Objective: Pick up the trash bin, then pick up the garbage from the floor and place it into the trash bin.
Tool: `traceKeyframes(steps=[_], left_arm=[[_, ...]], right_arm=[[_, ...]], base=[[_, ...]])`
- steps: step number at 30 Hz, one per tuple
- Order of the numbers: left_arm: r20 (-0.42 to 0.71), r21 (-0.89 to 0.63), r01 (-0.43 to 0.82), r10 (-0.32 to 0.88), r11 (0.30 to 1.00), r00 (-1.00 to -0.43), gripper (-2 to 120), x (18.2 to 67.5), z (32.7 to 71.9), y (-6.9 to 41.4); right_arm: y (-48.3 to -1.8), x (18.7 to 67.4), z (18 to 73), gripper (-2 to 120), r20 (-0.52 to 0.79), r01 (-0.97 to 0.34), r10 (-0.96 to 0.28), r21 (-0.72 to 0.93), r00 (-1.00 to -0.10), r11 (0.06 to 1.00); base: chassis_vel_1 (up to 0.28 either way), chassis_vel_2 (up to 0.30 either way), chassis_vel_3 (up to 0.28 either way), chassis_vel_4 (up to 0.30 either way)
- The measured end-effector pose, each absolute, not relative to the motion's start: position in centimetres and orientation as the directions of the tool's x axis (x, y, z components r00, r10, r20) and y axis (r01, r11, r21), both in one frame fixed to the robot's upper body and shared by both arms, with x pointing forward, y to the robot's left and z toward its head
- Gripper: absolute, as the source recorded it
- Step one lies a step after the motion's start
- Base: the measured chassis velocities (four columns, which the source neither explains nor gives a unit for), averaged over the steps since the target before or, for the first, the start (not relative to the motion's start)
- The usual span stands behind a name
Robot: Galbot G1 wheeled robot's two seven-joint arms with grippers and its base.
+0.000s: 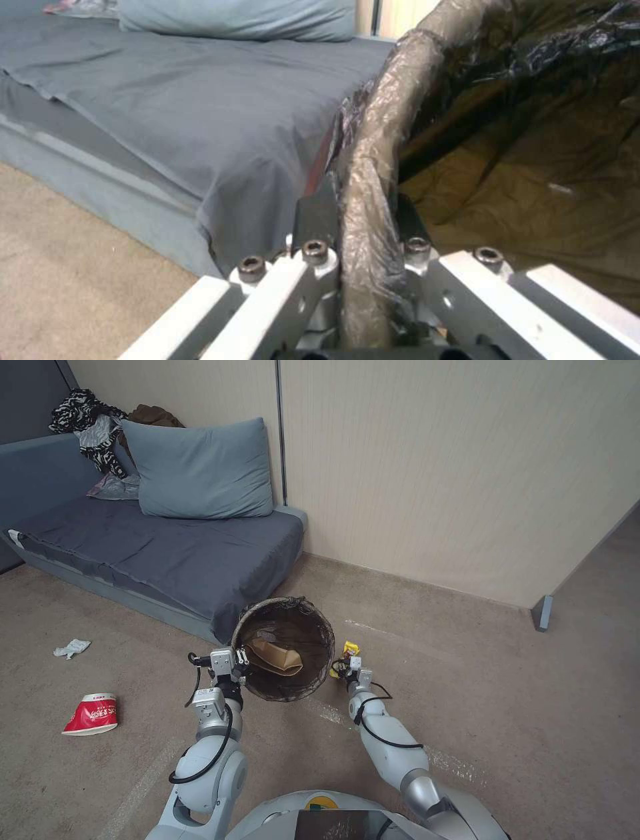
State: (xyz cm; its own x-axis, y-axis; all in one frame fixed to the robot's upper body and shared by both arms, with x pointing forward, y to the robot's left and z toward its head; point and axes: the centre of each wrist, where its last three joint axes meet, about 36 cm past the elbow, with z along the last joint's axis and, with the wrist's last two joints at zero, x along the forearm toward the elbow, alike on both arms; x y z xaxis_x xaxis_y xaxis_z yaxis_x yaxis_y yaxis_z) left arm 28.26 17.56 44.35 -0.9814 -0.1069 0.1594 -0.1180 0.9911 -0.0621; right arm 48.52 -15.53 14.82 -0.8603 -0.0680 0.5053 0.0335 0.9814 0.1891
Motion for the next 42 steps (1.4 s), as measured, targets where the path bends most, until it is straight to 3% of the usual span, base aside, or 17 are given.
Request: traceKeyframes(steps=[5, 7, 29, 36, 42], left_arm=[[0.159, -0.063, -0.117, -0.105, 0.991, -0.982, 3, 28.3, 44.3, 17.5], [0.158, -0.063, -0.117, -0.105, 0.991, -0.982, 3, 28.3, 44.4, 17.5], [0.151, -0.067, -0.116, -0.105, 0.991, -0.983, 3, 28.3, 44.7, 17.6], [0.171, -0.068, -0.112, -0.099, 0.991, -0.98, 3, 28.3, 44.4, 17.3], [0.182, -0.067, -0.112, -0.098, 0.992, -0.978, 3, 28.3, 44.3, 17.2]], right_arm=[[-15.8, 48.3, 14.6, 11, 0.504, 0.033, -0.063, 0.18, -0.861, 0.983], [-16.0, 48.2, 14.5, 0, 0.502, 0.029, -0.062, 0.172, -0.863, 0.985], [-17.1, 47.4, 15.4, 0, 0.43, 0.007, -0.045, 0.118, -0.902, 0.993], [-17.7, 46.6, 20.0, 0, 0.263, -0.024, -0.05, 0.101, -0.964, 0.995], [-17.9, 46.2, 27.7, 0, -0.013, -0.086, -0.085, 0.087, -0.996, 0.992]], base=[[0.0, 0.0, 0.0, 0.0], [0.0, 0.0, 0.0, 0.0], [0.0, 0.0, 0.0, 0.0], [0.0, 0.0, 0.0, 0.0], [0.0, 0.0, 0.0, 0.0]])
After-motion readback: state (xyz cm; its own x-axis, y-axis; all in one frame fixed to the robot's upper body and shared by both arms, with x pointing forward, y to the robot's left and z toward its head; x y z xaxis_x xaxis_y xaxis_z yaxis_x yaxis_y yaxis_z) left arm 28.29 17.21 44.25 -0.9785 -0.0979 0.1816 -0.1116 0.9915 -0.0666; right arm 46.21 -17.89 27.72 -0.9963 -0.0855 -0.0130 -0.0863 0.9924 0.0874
